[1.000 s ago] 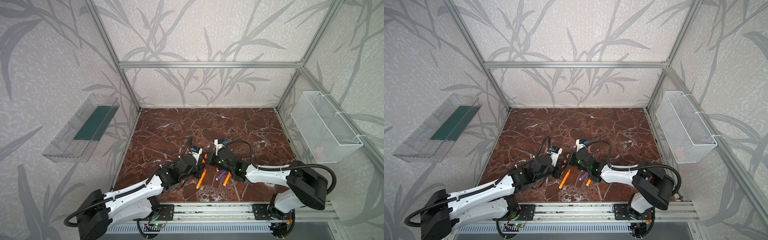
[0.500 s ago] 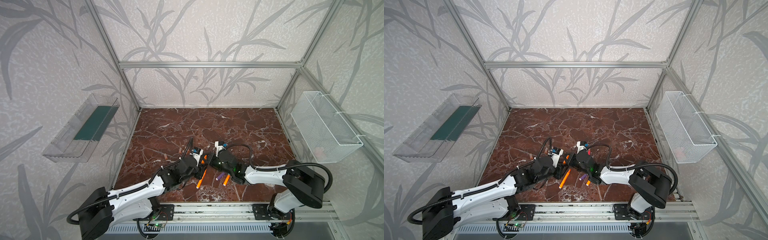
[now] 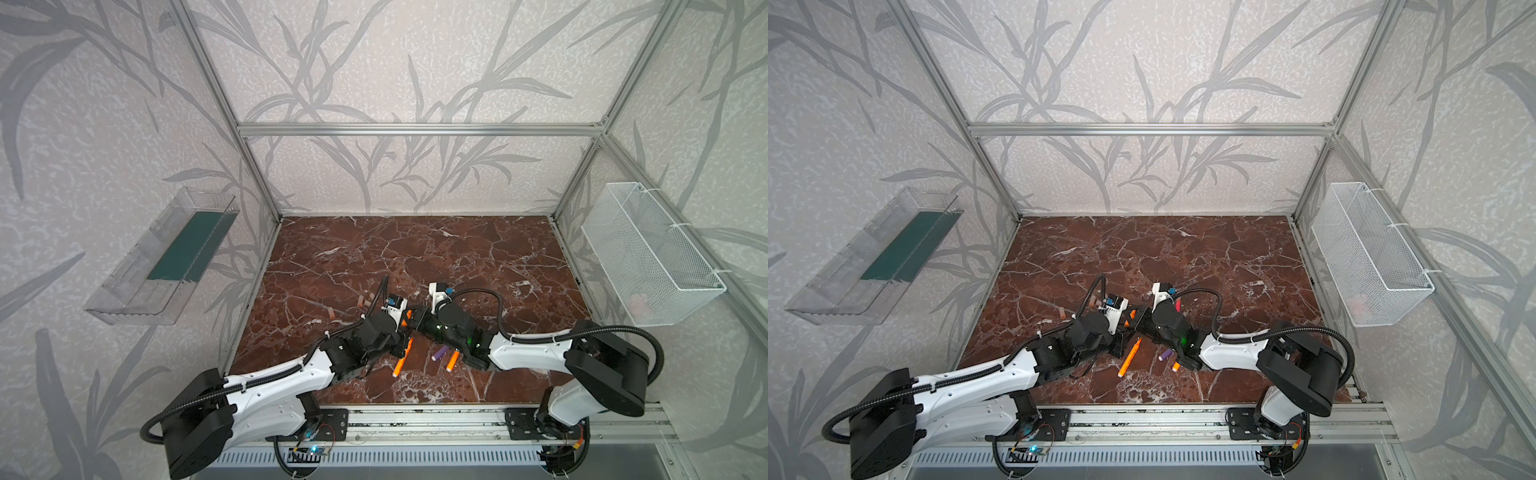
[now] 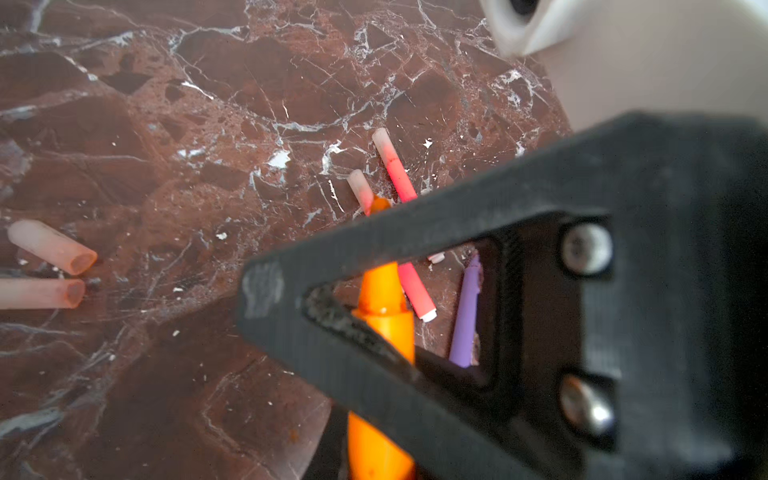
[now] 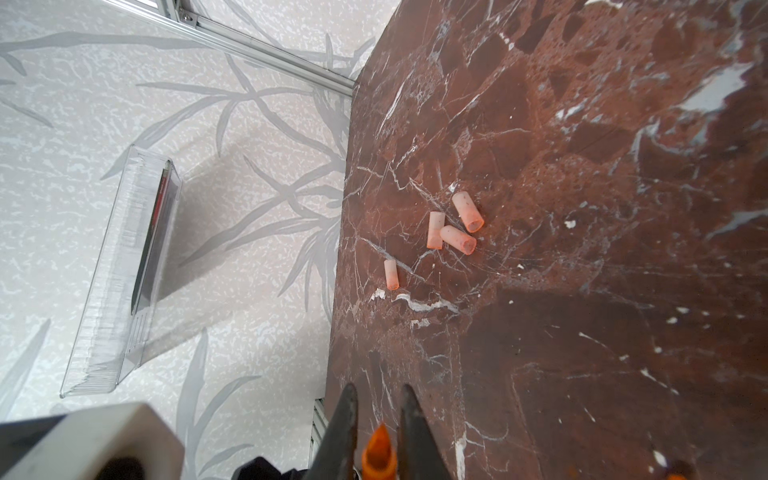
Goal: Insert the pens into the pen caps
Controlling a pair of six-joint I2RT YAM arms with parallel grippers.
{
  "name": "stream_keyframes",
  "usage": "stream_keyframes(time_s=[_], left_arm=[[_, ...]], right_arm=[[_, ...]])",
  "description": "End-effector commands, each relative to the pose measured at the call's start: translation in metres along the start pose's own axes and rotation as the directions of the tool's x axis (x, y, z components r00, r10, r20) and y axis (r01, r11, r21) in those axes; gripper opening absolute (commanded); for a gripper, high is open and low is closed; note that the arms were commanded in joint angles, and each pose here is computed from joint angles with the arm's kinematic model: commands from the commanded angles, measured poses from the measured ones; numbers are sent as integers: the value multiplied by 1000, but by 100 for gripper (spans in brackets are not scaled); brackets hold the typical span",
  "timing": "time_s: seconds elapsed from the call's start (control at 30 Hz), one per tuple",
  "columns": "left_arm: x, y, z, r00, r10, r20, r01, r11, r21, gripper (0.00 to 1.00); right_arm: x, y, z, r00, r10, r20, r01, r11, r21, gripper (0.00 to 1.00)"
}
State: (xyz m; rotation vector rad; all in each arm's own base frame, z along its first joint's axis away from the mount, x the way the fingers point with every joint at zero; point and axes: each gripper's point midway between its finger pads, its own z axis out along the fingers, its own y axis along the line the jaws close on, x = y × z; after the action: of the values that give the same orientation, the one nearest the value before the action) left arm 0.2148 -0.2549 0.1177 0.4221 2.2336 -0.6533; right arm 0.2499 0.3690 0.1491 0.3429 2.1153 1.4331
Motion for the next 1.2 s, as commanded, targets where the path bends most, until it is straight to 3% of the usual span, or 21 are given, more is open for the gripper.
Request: stream_keyframes(time_s=[0.0, 0.1, 0.23, 0.33, 0.43, 0.53, 0.6, 0.7, 0.83, 0.9, 0.97, 1.03, 1.17], left_arm=[[-5, 10, -3, 999, -26, 35, 28, 998, -49, 0], [-5, 31, -10, 996, -81, 25, 83, 989, -121, 0], [-6, 72, -33, 982, -186, 32, 188, 953, -237, 0], [-16, 97, -63, 963, -260, 70, 268, 905, -331, 0], [-30, 105, -86, 958, -271, 94, 286, 877, -387, 0], [-47, 124, -106, 962, -236, 138, 273, 828, -489, 0], [-60, 129, -121, 943, -276, 188, 334, 797, -504, 0], [-86, 124, -133, 937, -222, 270, 329, 819, -469, 0], [-69, 155, -127, 903, -175, 393, 377, 763, -526, 0], [-58, 166, -120, 894, -185, 408, 397, 747, -533, 0], [-61, 165, -112, 914, -126, 386, 335, 771, -541, 0], [-55, 174, -112, 911, -145, 387, 361, 735, -574, 0], [-60, 168, -106, 908, -157, 389, 363, 758, -542, 0]], right_arm=[[1, 1, -1, 1000, -24, 11, 24, 1000, -5, 21], [-4, -4, -4, 996, -88, 26, 87, 995, 45, 52], [-17, -7, -13, 980, -193, 48, 186, 975, 122, 66], [-36, -13, -26, 944, -320, 77, 292, 923, 252, 69], [-51, -3, -31, 883, -462, 84, 420, 857, 299, 70], [-49, 9, -27, 819, -574, 8, 546, 784, 295, 70], [-46, 13, -22, 767, -639, -58, 626, 724, 289, 70], [-44, 9, -9, 727, -680, -97, 673, 679, 292, 72], [-34, 5, 20, 667, -720, -193, 741, 612, 277, 72], [-30, 0, 35, 638, -728, -252, 768, 576, 279, 70], [-26, -13, 50, 616, -725, -309, 786, 544, 293, 68], [-24, -20, 64, 598, -727, -337, 801, 520, 298, 68], [-20, -31, 95, 548, -737, -396, 836, 466, 289, 66]])
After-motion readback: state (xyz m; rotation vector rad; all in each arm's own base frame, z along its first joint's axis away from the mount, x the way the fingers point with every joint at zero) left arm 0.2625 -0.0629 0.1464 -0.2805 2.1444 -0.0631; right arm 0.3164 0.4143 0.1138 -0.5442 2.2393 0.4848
